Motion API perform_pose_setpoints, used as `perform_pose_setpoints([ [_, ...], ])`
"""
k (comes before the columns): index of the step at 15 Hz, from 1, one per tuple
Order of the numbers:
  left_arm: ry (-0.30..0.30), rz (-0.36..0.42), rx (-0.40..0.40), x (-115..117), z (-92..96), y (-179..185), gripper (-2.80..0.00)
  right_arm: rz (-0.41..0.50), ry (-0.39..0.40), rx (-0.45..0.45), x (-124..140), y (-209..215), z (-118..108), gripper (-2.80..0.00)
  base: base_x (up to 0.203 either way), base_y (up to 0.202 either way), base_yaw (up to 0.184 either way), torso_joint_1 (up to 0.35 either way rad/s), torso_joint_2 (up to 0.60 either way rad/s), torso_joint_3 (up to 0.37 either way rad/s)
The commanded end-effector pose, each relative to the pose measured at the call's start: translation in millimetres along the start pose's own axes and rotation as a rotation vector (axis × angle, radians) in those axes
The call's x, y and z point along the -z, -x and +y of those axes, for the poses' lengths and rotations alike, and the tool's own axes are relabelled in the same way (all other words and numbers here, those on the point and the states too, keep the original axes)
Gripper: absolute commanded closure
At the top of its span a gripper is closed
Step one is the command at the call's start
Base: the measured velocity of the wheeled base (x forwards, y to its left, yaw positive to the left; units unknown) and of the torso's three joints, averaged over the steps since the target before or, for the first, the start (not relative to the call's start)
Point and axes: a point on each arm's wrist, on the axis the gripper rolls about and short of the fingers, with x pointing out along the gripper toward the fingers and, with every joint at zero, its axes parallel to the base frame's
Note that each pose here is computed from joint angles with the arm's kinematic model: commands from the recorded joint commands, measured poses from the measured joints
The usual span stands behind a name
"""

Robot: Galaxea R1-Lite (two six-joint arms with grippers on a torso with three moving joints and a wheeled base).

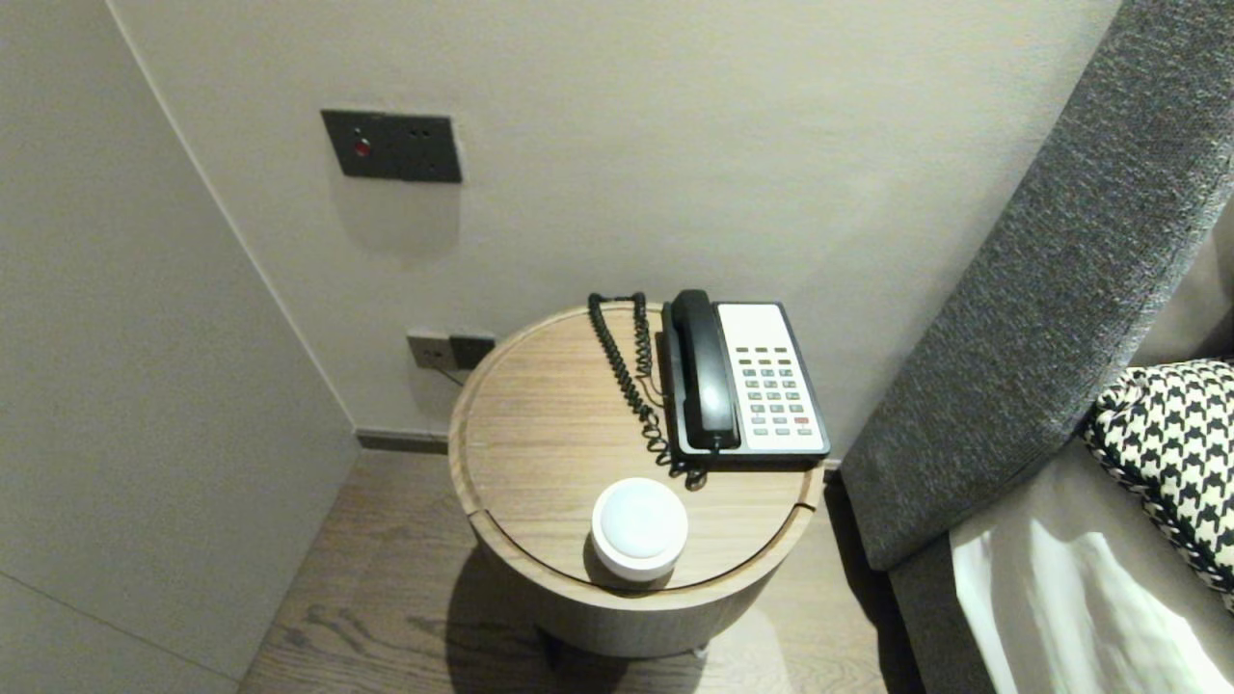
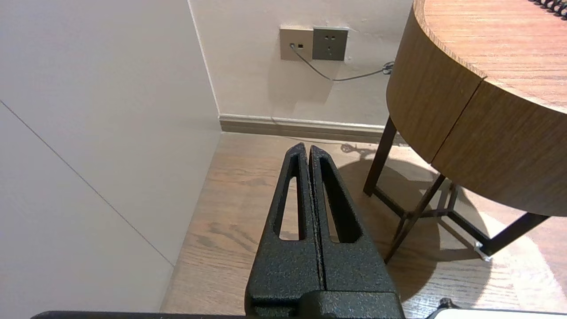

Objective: Open the nightstand drawer

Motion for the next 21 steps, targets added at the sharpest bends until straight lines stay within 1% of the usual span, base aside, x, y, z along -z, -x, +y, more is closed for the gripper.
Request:
perform_pose_setpoints([
  [1,0.000,-0.002,-0.001,-0.1,0.0,0.1,0.00,0.001,0.000,0.000,0.1,0.0,0.0,0.00,0.000,0.000,0.000,0.000,0.00,0.000],
  [12,0.000,-0.002,-0.001,0.0,0.0,0.1,0.00,-0.005,0.010,-0.002,-1.2,0.4,0.1,0.00,0.000,0.000,0.000,0.000,0.00,0.000],
  [17,0.000,-0.002,-0.001,-0.1,0.0,0.1,0.00,0.016,0.013,-0.003,-0.5,1.5,0.0,0.00,0.000,0.000,0.000,0.000,0.00,0.000],
  [21,0.000,-0.002,-0.001,-0.1,0.0,0.1,0.00,0.016,0.013,-0.001,-0.5,1.5,0.0,0.00,0.000,0.000,0.000,0.000,0.00,0.000],
])
